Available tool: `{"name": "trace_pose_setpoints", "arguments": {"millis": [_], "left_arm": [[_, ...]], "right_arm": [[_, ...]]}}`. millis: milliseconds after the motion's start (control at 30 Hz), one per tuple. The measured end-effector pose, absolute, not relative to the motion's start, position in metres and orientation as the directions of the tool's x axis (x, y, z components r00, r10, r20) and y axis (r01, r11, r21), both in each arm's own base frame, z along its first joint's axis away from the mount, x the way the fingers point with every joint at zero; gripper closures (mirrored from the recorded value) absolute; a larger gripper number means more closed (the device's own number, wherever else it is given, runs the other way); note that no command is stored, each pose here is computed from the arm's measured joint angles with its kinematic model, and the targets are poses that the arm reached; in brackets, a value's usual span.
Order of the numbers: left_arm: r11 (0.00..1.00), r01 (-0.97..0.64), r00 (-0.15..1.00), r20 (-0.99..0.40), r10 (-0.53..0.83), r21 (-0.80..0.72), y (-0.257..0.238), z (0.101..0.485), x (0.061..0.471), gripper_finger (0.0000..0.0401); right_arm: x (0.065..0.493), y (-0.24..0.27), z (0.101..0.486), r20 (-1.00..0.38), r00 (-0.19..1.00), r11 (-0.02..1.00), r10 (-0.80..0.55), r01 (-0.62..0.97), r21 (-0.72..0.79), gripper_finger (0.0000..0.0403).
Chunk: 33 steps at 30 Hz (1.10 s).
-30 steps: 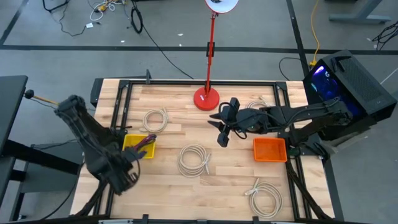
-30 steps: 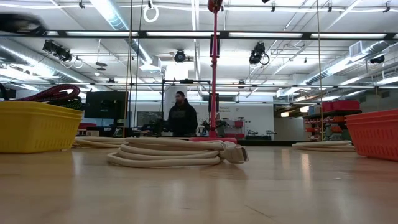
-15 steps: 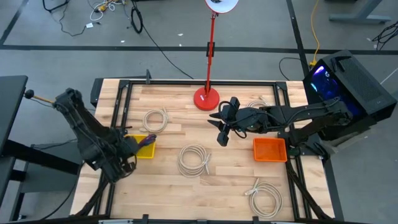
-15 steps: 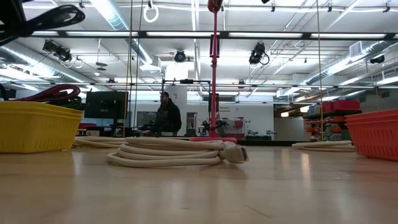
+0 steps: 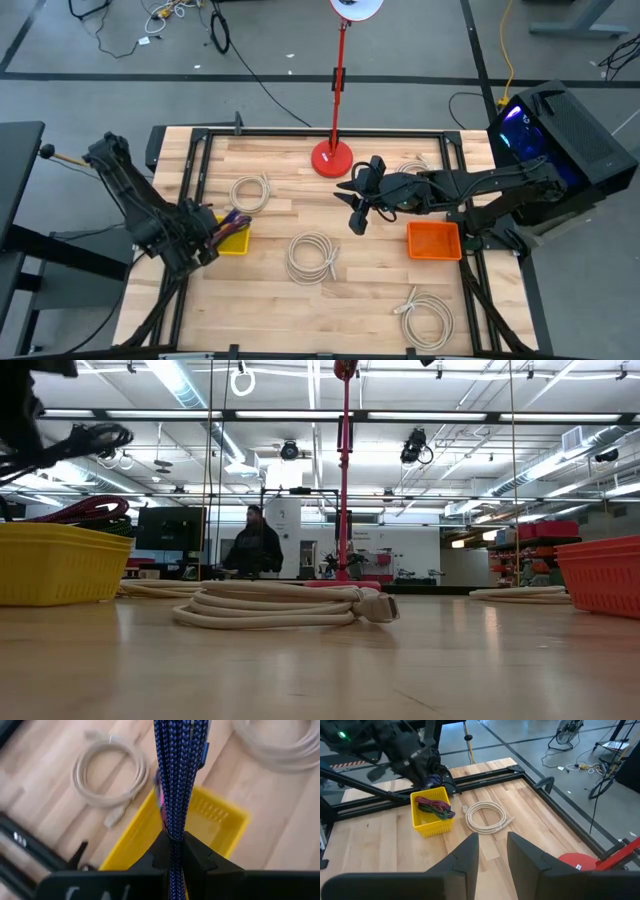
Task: Pick & Place USB Port
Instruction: Put the black and blue charger cable into the yellow bin
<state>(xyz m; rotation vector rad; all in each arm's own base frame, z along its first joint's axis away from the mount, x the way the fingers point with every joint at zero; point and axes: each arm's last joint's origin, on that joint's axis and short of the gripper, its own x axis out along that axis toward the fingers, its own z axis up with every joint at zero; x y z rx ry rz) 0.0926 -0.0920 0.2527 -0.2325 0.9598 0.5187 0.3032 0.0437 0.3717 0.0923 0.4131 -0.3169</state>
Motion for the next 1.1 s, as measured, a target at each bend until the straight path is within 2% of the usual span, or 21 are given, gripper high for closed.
{"name": "trace_pose_setpoints", "arguments": {"millis": [233,567,767,1000,1100], "left_arm": [[0.845,-0.534,0.467,-0.822,0.324,0.03,-0.088,0.235,0.09,0.0376],[0.81,-0.582,0.406,-0.837,0.366,0.071,-0.081,0.216,0.083,0.0376],[0.791,-0.609,0.438,-0.809,0.392,0.054,-0.079,0.216,0.083,0.0376],[0.798,-0.6,0.422,-0.823,0.381,0.061,-0.079,0.215,0.083,0.0376],[0.792,-0.608,0.426,-0.82,0.383,0.055,-0.079,0.215,0.083,0.0354]], "right_arm": [[0.303,0.044,0.372,-0.409,0.868,0.947,-0.283,0.321,0.025,0.0298],[0.303,0.044,0.372,-0.409,0.868,0.947,-0.283,0.321,0.025,0.0298],[0.303,0.044,0.372,-0.409,0.868,0.946,-0.283,0.323,0.031,0.0298],[0.303,0.044,0.372,-0.409,0.868,0.946,-0.283,0.323,0.031,0.0298],[0.303,0.044,0.372,-0.409,0.868,0.946,-0.283,0.323,0.031,0.0298]]}}
